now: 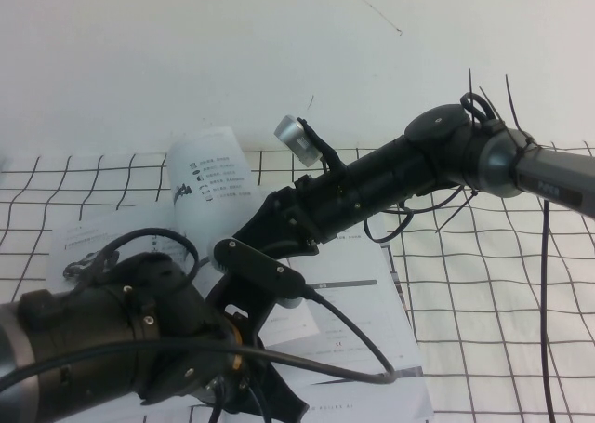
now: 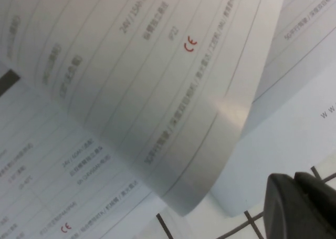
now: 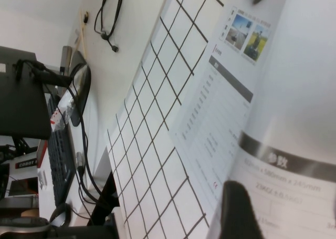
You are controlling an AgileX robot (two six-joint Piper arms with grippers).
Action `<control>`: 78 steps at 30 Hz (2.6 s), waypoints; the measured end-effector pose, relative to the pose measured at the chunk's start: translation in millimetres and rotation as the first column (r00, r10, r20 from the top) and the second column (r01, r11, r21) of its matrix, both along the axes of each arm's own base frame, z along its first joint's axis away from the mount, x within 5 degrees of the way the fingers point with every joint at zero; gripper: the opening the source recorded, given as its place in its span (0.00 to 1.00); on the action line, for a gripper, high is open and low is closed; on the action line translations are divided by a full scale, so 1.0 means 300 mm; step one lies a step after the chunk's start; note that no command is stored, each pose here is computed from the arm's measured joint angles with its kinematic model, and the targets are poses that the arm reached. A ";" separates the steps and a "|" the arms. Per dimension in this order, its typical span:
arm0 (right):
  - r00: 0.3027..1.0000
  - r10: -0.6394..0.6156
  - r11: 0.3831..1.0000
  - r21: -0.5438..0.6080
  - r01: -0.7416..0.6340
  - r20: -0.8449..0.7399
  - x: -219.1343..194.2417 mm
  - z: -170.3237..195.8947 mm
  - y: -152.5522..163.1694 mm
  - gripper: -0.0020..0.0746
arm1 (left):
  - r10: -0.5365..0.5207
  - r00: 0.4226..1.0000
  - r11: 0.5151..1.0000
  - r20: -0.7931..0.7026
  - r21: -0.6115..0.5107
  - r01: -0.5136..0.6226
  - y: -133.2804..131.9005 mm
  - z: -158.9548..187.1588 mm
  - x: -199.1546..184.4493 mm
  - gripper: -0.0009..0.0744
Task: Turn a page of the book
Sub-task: Open the closed book
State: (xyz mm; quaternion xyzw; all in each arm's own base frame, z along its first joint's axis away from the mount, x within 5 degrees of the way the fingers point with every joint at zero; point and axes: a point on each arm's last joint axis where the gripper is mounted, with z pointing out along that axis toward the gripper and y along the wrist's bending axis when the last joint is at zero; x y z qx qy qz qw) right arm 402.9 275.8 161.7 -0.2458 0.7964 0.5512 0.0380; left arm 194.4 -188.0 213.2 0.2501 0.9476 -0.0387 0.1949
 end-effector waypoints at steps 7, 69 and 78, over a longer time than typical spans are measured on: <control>1.000 0.007 1.000 0.002 -0.007 -0.003 -0.002 0.001 0.000 0.53 | 0.035 0.999 0.998 0.041 0.050 -0.037 0.004 -0.025 0.026 0.01; 0.969 0.187 0.849 -0.524 -0.075 0.164 0.079 -0.039 -0.028 0.03 | 0.384 0.903 0.919 0.192 0.020 -0.394 0.075 0.034 0.052 0.01; 0.958 0.229 0.846 -0.523 -0.108 0.173 0.064 -0.056 -0.003 0.03 | 0.450 0.861 0.891 0.238 -0.058 -0.450 0.122 0.125 0.024 0.01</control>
